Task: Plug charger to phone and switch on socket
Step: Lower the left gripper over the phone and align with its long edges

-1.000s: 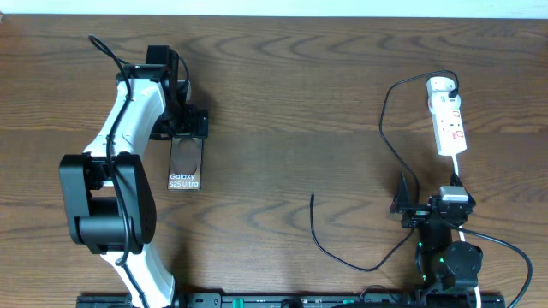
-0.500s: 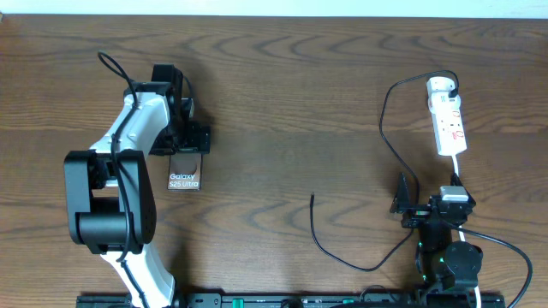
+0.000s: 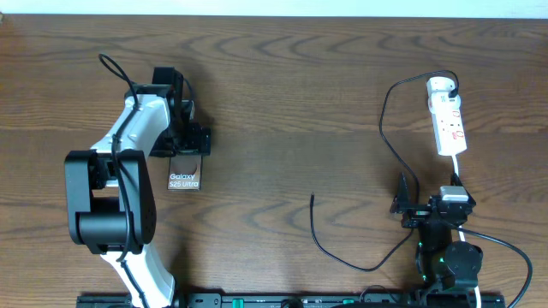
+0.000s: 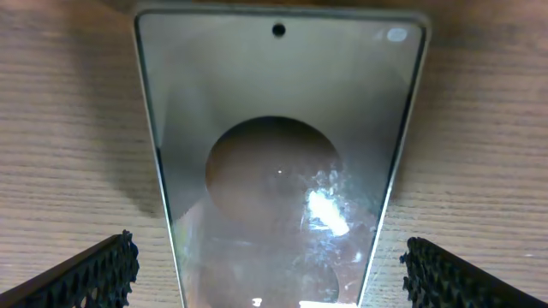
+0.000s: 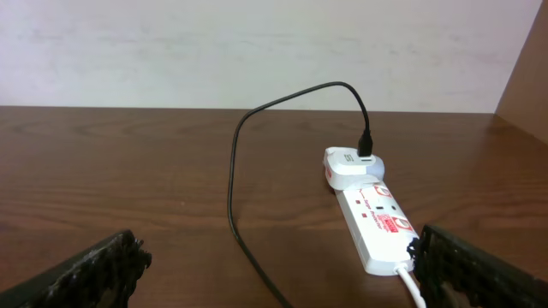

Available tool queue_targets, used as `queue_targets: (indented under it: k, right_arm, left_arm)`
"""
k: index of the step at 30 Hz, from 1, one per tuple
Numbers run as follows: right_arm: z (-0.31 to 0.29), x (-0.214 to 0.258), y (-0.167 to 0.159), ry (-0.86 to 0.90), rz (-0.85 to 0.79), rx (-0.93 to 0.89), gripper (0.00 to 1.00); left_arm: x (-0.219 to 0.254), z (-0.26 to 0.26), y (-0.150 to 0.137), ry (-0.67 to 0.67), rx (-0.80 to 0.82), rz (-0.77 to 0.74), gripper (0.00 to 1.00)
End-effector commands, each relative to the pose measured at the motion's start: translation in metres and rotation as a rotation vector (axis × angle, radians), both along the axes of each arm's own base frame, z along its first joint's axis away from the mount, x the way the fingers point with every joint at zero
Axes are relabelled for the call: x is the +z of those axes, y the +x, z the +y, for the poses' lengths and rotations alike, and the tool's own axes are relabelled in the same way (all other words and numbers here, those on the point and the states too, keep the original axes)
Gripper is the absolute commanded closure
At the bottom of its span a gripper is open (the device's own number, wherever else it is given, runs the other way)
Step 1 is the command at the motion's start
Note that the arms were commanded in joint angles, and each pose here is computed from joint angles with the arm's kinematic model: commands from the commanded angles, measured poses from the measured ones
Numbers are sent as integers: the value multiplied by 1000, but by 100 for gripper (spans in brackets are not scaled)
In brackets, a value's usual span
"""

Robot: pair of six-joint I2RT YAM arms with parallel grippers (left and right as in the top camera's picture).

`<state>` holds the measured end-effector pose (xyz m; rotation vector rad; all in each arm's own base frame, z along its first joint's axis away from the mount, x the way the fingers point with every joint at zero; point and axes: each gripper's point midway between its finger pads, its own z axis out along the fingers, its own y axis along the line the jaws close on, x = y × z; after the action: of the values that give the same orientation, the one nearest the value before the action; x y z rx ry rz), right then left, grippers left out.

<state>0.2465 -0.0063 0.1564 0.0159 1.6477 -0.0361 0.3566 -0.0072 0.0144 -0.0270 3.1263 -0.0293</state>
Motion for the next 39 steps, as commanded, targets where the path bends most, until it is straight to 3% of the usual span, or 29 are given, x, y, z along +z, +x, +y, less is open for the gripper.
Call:
queue_targets:
  k: [1,39]
  right_arm:
    - [-2,0,0,-11,0,-6,1]
    - [-2,0,0,-12,0,-6,1]
  left_arm:
    - [-10,1,-12,-6,2,40,2]
    - [-32,0,-26,-6,-8,49,2]
